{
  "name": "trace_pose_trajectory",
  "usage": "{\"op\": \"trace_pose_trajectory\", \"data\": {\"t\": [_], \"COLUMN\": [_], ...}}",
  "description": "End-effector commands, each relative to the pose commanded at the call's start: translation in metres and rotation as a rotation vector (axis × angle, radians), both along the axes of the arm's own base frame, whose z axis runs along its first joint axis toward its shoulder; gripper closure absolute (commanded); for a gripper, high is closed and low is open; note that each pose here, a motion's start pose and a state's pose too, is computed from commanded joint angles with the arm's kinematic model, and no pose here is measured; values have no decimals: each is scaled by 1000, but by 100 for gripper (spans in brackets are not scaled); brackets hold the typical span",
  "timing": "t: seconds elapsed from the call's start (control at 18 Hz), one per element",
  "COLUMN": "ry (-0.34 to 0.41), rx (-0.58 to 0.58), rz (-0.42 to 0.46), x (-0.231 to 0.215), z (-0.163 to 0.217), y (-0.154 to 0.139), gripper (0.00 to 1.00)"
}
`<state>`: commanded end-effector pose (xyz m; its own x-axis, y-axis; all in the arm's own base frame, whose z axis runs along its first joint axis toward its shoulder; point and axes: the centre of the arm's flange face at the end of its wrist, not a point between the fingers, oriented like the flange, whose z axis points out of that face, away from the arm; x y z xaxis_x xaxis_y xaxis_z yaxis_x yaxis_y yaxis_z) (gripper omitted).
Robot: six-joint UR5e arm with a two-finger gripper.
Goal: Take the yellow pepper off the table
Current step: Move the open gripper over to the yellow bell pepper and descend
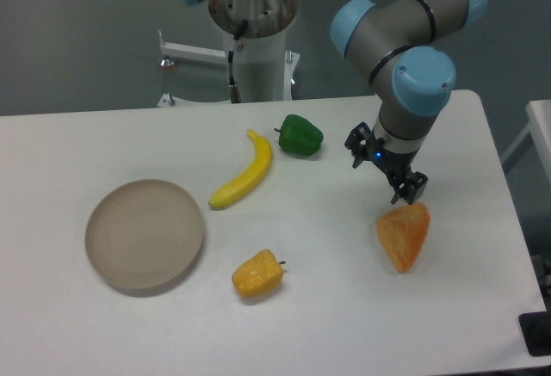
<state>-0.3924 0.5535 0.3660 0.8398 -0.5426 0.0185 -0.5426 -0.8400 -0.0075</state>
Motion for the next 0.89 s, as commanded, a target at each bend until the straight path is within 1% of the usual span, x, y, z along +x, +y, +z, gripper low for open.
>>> {"op": "trace_pose_trajectory", "data": {"t": [0.33,0.61,0.78,0.89], "ry": [-1,-26,-47,-44], "rx": [3,38,35,32], "rz": [2,19,76,68], "x": [-1,2,14,40], "z": [2,4,-5,-7], "y": [-2,3,13,34], "gripper": [0,0,0,0]}}
